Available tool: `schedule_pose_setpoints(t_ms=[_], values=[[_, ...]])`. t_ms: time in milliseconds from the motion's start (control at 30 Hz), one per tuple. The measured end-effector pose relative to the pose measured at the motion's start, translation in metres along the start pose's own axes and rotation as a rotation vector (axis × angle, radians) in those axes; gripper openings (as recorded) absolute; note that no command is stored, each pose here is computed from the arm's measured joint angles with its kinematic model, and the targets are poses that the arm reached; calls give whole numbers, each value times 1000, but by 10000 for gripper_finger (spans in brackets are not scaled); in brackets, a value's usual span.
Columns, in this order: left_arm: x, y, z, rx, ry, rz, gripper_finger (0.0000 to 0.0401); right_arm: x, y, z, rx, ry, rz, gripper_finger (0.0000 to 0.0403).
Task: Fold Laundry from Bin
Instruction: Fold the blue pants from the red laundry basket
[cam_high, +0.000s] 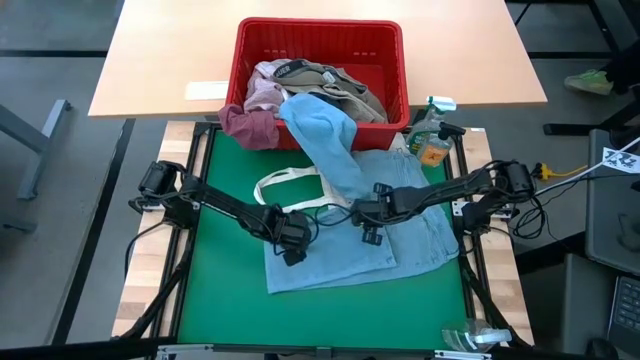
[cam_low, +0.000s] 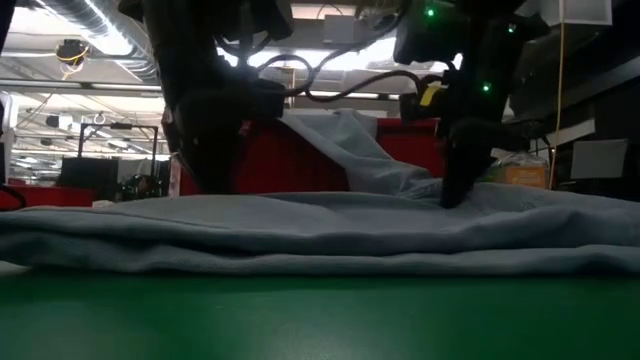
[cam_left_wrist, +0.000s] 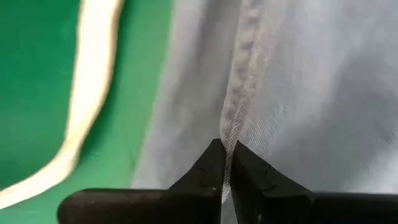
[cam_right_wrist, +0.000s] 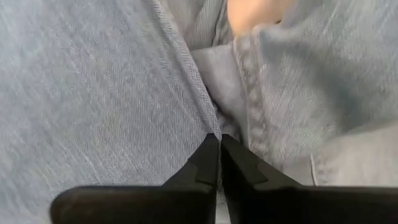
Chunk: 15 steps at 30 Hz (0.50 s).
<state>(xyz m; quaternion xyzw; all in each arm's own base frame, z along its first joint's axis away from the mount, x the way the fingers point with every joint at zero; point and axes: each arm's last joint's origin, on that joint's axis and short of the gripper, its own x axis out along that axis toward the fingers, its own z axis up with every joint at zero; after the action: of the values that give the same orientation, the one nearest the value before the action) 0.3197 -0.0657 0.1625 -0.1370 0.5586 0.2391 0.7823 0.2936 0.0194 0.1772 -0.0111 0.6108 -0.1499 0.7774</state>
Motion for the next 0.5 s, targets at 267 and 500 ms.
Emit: schedule_pose_setpoints(t_ms=[267, 500], values=[[1, 8, 7, -13, -95, 119, 10, 4, 0, -4, 0, 12, -6, 8], [4, 14, 15, 19, -113, 117, 27, 4, 0, -5, -1, 18, -7, 18]])
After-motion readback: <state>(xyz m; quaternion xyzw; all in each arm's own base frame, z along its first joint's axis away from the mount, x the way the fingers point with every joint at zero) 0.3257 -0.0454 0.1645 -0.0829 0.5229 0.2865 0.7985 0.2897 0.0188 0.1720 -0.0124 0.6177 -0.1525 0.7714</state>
